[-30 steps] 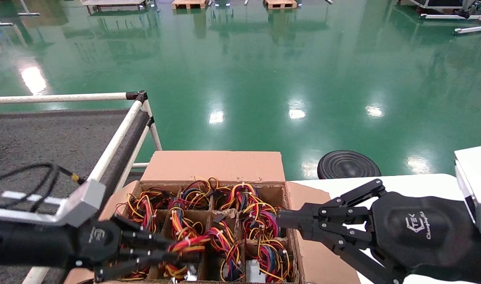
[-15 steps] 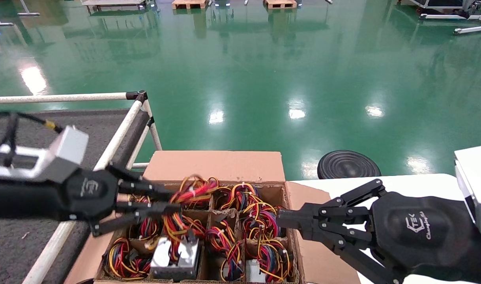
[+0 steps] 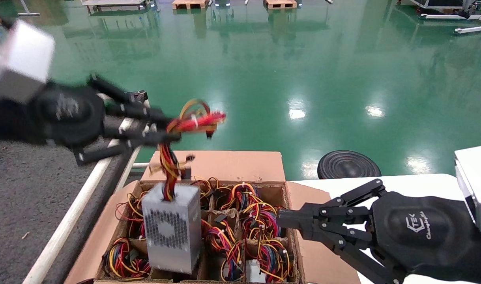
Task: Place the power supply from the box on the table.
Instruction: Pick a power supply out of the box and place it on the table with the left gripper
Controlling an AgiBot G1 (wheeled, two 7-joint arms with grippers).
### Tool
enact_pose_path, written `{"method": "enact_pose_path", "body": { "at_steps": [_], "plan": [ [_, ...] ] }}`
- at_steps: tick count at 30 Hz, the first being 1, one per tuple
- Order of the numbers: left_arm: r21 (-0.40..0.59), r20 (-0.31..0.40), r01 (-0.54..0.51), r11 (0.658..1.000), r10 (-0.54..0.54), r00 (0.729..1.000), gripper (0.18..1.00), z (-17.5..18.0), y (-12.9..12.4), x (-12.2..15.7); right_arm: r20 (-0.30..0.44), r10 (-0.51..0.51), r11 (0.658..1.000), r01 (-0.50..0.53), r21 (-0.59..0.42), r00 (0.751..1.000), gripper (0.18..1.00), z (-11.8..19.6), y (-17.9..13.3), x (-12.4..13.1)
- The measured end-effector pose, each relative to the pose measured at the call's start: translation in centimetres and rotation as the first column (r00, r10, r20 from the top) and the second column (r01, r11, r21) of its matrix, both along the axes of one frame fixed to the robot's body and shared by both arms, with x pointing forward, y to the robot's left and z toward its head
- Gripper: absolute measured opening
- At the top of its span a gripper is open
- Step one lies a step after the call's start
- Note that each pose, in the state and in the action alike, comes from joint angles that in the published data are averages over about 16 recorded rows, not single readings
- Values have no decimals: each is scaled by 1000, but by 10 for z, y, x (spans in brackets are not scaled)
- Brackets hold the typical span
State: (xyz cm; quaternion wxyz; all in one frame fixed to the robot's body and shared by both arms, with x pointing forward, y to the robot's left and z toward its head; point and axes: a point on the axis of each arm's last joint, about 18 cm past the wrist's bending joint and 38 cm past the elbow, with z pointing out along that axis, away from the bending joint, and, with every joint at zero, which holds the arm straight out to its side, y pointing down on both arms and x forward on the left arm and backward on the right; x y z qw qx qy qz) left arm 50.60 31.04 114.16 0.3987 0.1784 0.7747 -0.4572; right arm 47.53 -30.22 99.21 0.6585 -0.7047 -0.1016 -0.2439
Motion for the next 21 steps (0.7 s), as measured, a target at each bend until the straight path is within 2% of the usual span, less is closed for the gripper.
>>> {"method": "enact_pose_path", "body": {
  "at_steps": [4,9,15,21],
  "plan": [
    [39,99,-29,999,25,995,268,30,-3,-15,0,0,1000,0,0,1000,194,0,0,0],
    [74,208,-85,994,68,976,268,61,-2,-34,0,0,1000,0,0,1000,194,0,0,0],
    [88,312,-170,982,134,940,268,88,7,-54,0,0,1000,0,0,1000,194,0,0,0],
    [77,386,-278,957,229,894,268,109,27,-71,0,0,1000,0,0,1000,194,0,0,0]
  ]
}}
